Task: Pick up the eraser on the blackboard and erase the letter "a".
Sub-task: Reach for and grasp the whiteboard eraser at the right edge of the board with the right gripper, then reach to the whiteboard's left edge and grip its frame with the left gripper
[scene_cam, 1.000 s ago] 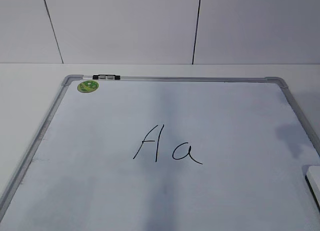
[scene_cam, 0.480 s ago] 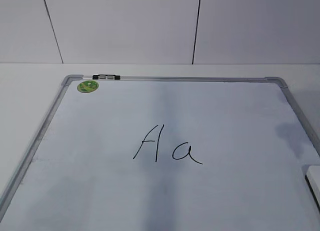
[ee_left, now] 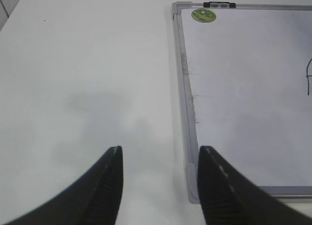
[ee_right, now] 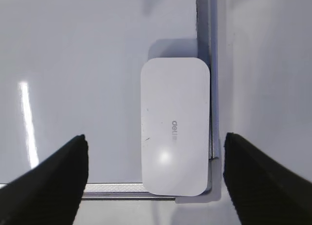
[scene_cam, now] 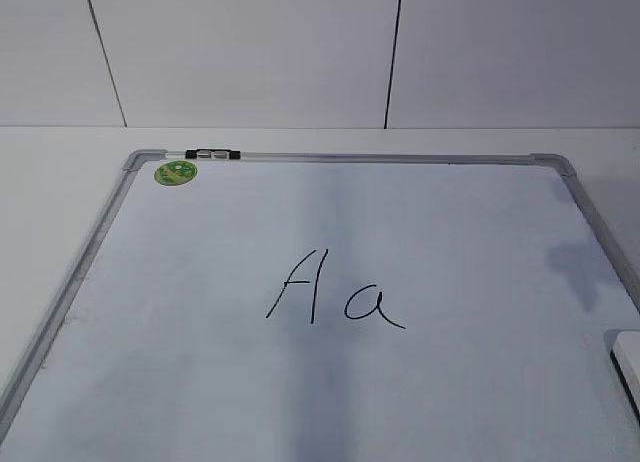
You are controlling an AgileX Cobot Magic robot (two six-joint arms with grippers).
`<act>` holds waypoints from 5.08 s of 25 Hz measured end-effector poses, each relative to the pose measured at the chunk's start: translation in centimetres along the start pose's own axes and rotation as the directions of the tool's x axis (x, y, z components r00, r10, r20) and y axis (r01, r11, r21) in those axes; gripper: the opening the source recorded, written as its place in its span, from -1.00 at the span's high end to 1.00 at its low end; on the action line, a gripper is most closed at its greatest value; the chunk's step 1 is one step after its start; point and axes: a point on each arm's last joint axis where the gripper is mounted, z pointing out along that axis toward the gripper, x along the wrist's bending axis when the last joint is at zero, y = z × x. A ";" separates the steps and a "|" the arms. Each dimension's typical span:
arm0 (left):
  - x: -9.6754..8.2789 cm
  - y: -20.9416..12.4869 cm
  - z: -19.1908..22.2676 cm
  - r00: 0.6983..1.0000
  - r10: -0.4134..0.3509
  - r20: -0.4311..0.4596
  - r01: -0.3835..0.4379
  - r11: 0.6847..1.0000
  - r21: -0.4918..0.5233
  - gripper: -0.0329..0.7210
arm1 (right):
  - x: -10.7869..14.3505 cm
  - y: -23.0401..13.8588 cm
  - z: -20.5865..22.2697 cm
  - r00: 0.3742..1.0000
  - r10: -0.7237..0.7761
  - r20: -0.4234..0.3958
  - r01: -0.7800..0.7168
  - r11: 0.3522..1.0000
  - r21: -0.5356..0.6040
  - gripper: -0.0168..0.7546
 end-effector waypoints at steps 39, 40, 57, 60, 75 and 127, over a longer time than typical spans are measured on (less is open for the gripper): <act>0.0 0.0 0.0 1.000 0.000 0.000 0.000 1.000 0.000 -0.07 | -0.3 -0.7 6.3 0.999 0.008 0.033 -0.015 0.974 0.225 -0.74; 0.0 0.0 0.0 1.000 0.000 0.000 0.000 1.000 0.000 -0.07 | -0.3 -0.6 6.4 0.999 0.008 0.033 -0.015 0.976 0.219 -0.74; 0.0 0.0 0.0 1.000 0.000 0.000 0.000 1.000 0.000 -0.07 | -0.3 0.2 8.3 0.999 0.019 0.036 -0.027 0.975 0.222 -0.74; 0.0 0.0 0.0 1.000 -0.002 0.005 0.002 1.000 0.000 -0.07 | -0.4 0.2 8.6 0.999 0.027 0.046 -0.037 0.975 0.220 -0.74; 0.0 0.0 0.0 1.000 -0.002 0.005 0.002 1.000 0.000 -0.07 | -0.7 -1.7 10.3 0.997 0.034 0.063 -0.047 0.974 0.222 -0.74; -0.3 0.0 0.0 0.999 -0.016 0.032 0.016 1.000 0.003 -0.07 | -0.7 -1.5 10.4 0.998 0.033 0.062 -0.045 0.979 0.199 -0.43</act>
